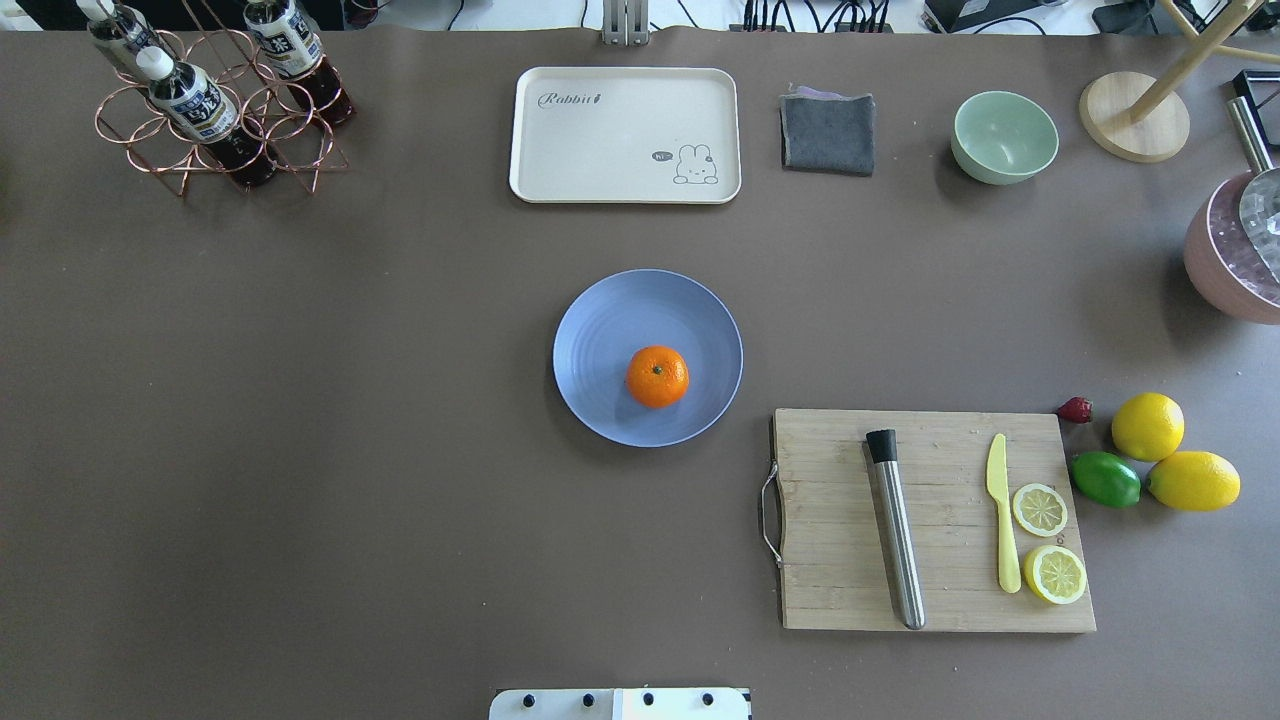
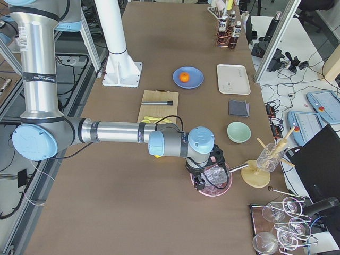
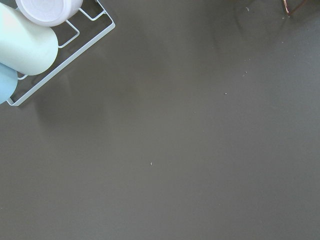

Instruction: Pick orange to plate

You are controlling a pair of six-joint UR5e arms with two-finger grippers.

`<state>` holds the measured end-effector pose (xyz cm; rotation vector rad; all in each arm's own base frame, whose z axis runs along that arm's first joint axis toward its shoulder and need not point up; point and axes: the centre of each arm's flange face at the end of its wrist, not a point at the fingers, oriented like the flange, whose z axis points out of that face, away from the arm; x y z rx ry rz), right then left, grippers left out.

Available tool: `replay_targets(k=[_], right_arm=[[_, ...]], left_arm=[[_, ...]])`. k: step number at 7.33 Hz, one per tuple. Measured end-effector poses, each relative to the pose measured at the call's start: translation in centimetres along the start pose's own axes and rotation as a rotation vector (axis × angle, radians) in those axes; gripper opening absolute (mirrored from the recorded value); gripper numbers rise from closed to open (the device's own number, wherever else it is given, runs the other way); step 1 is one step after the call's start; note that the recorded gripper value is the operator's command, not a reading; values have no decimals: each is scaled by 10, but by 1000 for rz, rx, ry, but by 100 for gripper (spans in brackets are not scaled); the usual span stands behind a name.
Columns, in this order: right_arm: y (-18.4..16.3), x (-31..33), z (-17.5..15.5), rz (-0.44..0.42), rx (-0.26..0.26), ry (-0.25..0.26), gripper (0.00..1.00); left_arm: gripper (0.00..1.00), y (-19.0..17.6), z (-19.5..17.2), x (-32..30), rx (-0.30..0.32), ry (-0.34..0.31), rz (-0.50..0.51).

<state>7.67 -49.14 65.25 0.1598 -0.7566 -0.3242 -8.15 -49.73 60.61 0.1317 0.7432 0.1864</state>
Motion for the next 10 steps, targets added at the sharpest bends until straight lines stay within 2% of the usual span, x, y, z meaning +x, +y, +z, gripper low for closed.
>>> replay_targets(k=[10], right_arm=[[4, 0, 3, 6, -1, -11, 100]], left_arm=[[97, 11, 9, -4, -18, 5, -14]])
